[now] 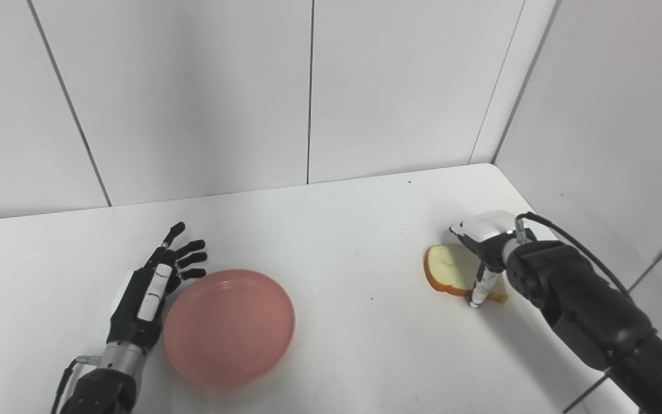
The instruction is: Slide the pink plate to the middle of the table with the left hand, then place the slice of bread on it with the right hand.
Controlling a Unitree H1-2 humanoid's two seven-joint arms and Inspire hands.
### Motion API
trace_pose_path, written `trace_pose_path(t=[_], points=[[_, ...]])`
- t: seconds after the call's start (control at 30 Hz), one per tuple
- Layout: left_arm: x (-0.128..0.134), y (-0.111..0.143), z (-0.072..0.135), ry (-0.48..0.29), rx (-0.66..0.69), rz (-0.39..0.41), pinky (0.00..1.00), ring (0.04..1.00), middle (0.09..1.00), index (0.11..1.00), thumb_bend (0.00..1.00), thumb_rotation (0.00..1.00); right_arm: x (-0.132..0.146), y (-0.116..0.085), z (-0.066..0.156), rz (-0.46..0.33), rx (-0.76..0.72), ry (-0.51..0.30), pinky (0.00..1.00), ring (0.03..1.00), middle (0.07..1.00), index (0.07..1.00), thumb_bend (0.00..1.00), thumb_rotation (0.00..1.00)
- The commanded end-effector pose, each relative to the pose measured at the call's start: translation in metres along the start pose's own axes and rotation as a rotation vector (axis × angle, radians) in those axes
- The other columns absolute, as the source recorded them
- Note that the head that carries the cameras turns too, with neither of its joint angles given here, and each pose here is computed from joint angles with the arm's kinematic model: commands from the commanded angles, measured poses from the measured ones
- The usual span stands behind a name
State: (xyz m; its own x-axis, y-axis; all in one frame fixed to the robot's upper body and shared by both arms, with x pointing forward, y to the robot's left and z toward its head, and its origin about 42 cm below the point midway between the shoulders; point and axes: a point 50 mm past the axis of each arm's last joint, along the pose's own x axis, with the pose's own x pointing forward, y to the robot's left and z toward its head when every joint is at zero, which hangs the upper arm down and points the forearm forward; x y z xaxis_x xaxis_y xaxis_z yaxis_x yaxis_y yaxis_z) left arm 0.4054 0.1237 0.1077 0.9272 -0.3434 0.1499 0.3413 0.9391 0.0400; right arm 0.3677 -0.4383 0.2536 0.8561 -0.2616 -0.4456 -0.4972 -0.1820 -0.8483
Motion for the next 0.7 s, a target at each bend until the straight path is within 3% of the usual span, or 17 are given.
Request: trace_pose_path(t=[0.0, 0.27, 0.67], points=[[-0.034, 0.004, -0.035, 0.113, -0.017, 0.033, 0.67, 0.764, 0.794, 0.901, 0.8, 0.88, 0.0, -0.016, -0.002, -0.035, -0.017, 0.006, 1.0, 1.0, 1.0, 0.998, 1.0, 0.26], [-0.034, 0.003, -0.035, 0.115, -0.017, 0.029, 0.68, 0.771, 0.802, 0.907, 0.78, 0.88, 0.01, -0.012, 0.008, -0.055, 0.014, -0.049, 1.0, 1.0, 1.0, 0.978, 1.0, 0.27], [-0.035, 0.003, -0.035, 0.118, -0.013, 0.032, 0.68, 0.771, 0.802, 0.91, 0.82, 0.87, 0.02, -0.004, 0.005, -0.046, 0.035, -0.041, 1.0, 1.0, 1.0, 0.981, 1.0, 0.25]])
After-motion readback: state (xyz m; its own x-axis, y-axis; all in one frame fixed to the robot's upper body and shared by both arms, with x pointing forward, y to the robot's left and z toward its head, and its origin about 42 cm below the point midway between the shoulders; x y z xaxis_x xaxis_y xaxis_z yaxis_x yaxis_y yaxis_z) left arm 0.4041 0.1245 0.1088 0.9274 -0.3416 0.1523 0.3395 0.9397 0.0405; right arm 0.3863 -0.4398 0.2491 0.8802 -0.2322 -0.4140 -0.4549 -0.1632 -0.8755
